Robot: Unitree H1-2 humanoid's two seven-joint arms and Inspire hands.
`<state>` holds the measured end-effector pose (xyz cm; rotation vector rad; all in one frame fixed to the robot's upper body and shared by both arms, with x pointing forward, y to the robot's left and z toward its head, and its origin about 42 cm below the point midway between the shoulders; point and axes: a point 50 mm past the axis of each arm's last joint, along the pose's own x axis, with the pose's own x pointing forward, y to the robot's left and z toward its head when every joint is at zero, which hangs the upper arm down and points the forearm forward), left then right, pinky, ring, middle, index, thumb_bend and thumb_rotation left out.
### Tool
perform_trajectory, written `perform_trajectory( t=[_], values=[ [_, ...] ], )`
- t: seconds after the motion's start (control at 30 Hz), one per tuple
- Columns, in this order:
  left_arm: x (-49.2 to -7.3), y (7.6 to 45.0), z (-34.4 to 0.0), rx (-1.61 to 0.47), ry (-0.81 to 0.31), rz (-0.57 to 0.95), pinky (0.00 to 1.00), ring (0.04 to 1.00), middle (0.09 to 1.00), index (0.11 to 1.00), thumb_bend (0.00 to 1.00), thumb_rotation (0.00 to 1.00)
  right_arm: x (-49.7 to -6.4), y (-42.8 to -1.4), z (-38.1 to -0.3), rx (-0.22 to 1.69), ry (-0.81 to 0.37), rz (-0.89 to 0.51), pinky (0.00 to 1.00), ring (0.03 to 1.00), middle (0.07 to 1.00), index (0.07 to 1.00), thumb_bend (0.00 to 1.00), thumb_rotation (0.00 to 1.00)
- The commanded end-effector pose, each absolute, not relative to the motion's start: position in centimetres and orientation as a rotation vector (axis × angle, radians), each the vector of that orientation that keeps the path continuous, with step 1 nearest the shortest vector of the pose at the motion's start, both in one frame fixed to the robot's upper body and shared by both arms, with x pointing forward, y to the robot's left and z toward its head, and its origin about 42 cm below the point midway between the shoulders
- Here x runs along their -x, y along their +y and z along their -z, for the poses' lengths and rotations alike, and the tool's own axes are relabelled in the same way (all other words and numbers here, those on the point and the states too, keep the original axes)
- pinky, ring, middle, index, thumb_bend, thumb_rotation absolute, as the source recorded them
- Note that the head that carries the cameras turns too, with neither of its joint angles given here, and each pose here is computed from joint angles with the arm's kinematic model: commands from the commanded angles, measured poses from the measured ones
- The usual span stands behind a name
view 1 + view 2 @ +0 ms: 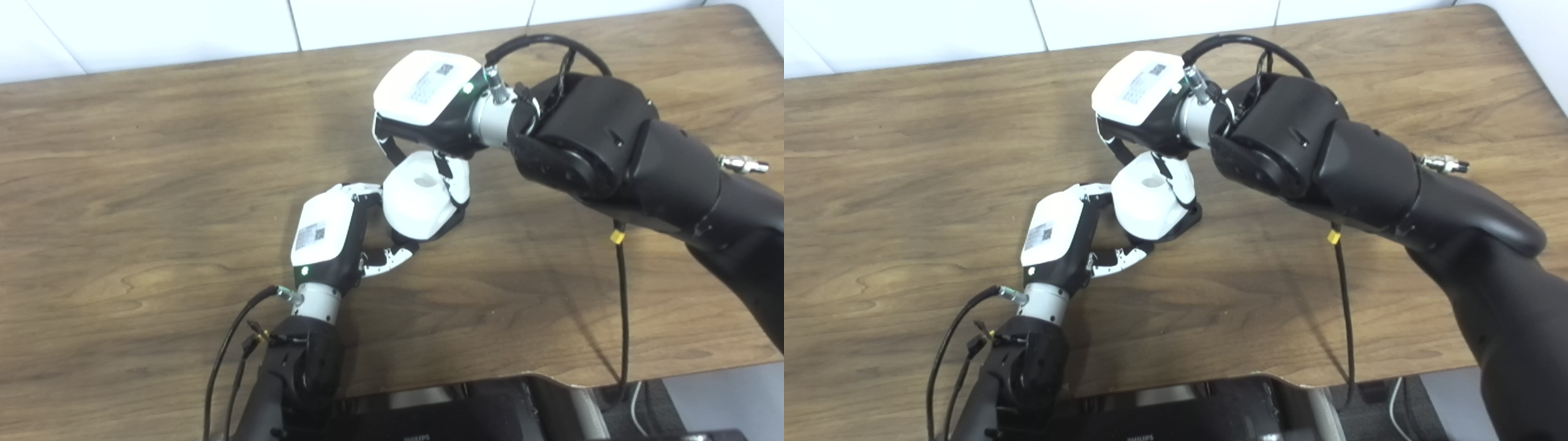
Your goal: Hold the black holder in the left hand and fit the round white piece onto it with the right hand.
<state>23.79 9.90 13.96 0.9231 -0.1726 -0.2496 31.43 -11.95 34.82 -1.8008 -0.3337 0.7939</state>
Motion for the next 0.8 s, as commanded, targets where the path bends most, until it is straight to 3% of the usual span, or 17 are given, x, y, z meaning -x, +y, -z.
perform_trajectory(
  t=[0.0, 0.77],
  values=[
    [-24.1, 9.5, -15.6, -0.913, -0.247, 0.217, 0.88, 0.807, 0.747, 0.483, 0.52, 0.06, -31.5, -12.4, -35.9, 1.825, -0.263, -0.797, 0.65, 0.84, 0.735, 0.481, 0.52, 0.13],
    [-24.1, 9.4, -16.0, -0.901, -0.25, 0.207, 0.87, 0.807, 0.747, 0.483, 0.52, 0.05, -31.1, -12.1, -34.5, 1.86, -0.244, -0.815, 0.63, 0.848, 0.733, 0.482, 0.52, 0.13]
  ],
)
